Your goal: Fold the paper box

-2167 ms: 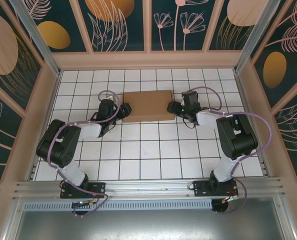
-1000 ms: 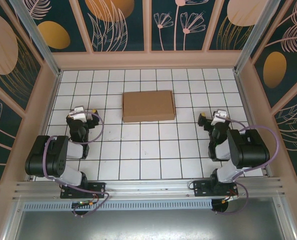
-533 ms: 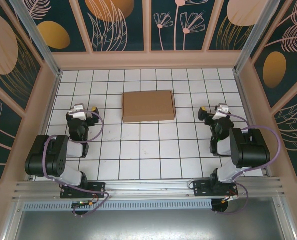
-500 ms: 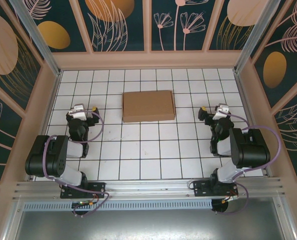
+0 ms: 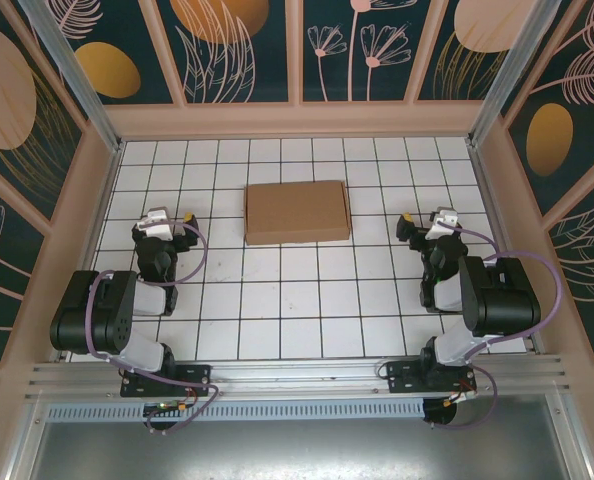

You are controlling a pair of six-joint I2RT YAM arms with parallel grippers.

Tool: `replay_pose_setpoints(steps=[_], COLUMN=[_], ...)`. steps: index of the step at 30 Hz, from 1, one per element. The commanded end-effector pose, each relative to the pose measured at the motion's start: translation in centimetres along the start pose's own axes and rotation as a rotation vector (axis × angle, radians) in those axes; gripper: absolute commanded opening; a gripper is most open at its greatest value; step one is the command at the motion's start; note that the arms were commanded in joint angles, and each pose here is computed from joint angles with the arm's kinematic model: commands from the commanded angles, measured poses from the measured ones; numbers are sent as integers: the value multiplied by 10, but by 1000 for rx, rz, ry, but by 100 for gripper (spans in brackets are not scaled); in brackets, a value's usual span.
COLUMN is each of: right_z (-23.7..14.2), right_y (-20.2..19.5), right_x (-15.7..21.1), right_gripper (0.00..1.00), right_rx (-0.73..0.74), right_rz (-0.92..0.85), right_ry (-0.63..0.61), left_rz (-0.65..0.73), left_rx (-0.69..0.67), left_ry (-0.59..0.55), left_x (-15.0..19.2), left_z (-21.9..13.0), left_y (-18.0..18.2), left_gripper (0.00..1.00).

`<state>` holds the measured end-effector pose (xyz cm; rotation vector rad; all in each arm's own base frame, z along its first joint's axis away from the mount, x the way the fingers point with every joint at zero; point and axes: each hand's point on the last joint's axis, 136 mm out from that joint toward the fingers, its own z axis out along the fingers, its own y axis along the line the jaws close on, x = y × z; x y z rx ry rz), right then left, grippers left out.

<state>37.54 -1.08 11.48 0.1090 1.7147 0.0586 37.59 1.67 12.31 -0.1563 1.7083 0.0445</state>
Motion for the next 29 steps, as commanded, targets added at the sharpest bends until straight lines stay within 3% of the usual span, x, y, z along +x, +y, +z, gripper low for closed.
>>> replay_pose_setpoints(steps=[1,29], right_z=[-1,-1], right_y=[1,3], right_x=[-11,-12], right_gripper=[99,99], right_rx=[-4,-5], right_rz=[6,0], right_ry=[-40,-42], left_rz=[4,5], left_rx=[7,8], left_ry=[-48,-48], left_x=[-13,-13], left_z=[0,0], left_y=[0,0], left_gripper=[99,99])
